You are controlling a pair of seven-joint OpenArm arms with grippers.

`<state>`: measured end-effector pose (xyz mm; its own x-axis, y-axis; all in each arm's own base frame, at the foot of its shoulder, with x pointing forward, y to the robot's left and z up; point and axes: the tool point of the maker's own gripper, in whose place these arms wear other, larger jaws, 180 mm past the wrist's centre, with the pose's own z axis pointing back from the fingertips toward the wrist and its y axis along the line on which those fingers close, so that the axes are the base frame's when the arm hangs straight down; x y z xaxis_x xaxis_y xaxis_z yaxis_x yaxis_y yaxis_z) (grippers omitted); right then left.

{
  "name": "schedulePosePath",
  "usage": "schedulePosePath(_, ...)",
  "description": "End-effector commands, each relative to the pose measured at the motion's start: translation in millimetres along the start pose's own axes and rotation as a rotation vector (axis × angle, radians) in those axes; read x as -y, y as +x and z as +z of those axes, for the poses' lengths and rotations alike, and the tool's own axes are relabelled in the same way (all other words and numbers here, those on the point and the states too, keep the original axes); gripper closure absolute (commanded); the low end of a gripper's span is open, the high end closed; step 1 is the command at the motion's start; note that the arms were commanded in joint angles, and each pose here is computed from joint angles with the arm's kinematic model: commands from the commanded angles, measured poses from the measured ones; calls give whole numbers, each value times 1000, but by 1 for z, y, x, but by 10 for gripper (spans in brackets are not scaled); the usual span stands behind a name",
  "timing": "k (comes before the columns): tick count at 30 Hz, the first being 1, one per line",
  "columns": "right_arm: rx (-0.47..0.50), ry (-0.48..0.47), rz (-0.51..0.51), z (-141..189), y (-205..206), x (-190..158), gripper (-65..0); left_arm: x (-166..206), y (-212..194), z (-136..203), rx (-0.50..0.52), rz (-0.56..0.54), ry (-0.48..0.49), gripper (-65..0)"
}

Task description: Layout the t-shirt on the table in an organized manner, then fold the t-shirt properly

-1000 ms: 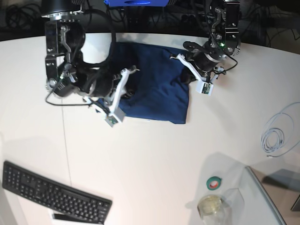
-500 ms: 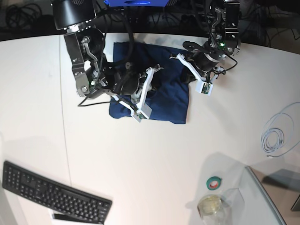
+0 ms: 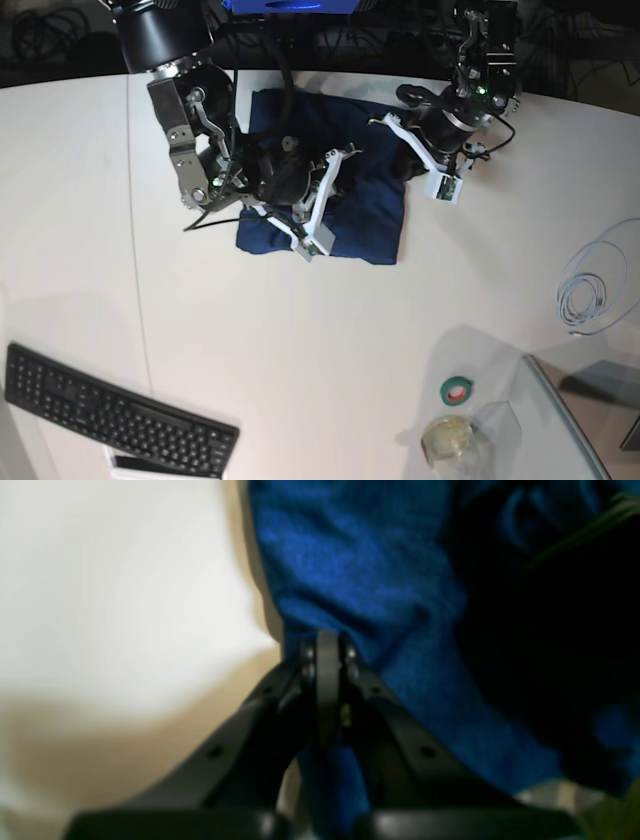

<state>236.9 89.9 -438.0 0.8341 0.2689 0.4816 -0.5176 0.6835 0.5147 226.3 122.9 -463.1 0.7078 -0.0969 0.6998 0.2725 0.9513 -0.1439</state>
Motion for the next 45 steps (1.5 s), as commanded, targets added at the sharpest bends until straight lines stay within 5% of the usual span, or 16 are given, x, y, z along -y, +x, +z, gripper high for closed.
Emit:
schedulePosePath(1, 59, 22, 13, 3, 20, -7, -8, -3, 13, 5, 44, -20, -1, 0)
schedulePosePath(10, 53, 24, 16, 3, 19, -8, -8, -52, -1, 15, 15, 20, 110, 0)
schedulePosePath(20, 25, 44, 67, -6, 17, -40, -6, -13, -15, -11, -41, 12, 1, 0)
schedulePosePath(36, 42, 40, 72, -1, 24, -47, -9, -14, -8, -13, -29, 2, 3, 0)
schedulePosePath(39, 46, 48, 69, -2, 26, -51, -68, -14, -6, -13, -25, 0, 1, 0)
schedulePosePath(45, 50, 50, 69, -2, 26, -51, -323, -31, 5, -3, 4, -13, 45, 0)
